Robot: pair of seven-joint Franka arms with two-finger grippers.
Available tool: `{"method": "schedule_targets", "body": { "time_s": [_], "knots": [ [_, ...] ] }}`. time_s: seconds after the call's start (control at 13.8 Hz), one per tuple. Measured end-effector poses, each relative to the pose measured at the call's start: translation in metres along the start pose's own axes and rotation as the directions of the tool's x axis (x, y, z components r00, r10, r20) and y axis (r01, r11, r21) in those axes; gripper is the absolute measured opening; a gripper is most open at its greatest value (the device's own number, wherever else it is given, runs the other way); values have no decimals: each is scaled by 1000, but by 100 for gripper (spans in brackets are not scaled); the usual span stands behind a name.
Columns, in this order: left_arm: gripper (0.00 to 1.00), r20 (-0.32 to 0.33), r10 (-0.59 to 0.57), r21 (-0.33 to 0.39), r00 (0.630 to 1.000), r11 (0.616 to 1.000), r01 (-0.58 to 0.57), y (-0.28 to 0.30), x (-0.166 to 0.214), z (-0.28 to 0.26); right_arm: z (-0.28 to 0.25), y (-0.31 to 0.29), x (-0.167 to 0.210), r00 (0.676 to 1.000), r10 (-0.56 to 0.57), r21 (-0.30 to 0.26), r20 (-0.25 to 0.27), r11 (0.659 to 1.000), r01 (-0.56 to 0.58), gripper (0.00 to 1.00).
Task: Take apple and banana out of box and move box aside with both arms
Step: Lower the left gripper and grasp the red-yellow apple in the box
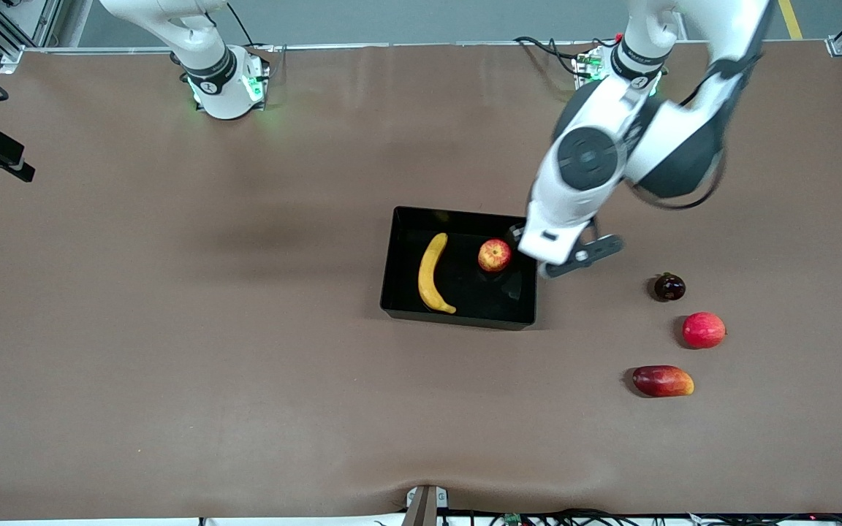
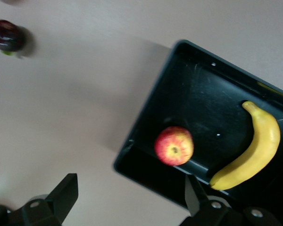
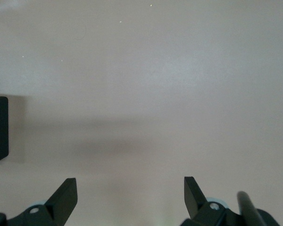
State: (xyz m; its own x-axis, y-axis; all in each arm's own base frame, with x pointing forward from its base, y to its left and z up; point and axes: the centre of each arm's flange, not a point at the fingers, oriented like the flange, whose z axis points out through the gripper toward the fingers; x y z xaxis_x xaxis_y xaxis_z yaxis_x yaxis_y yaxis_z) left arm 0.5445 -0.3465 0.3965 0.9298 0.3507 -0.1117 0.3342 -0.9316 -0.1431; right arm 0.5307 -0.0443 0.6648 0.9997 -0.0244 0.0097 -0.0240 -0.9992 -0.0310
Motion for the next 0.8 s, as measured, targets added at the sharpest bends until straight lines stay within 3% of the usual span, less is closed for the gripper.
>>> {"method": "schedule_targets", "body": {
  "time_s": [0.22, 0.44, 0.8],
  "knots": [
    [100, -27, 9, 23, 1000, 1000, -9, 40, -8, 60, 0, 0, 0, 1000, 0, 0, 0, 1000, 0, 100],
    [100, -11, 32, 70, 999, 997, -31, 62, -20, 113, 2, 0, 1, 1000, 0, 0, 3, 1000, 0, 100],
    [100, -7, 28, 96, 1000, 995, -27, 75, -27, 150, 3, 0, 2, 1000, 1, -1, 6, 1000, -1, 100]
  ]
}}
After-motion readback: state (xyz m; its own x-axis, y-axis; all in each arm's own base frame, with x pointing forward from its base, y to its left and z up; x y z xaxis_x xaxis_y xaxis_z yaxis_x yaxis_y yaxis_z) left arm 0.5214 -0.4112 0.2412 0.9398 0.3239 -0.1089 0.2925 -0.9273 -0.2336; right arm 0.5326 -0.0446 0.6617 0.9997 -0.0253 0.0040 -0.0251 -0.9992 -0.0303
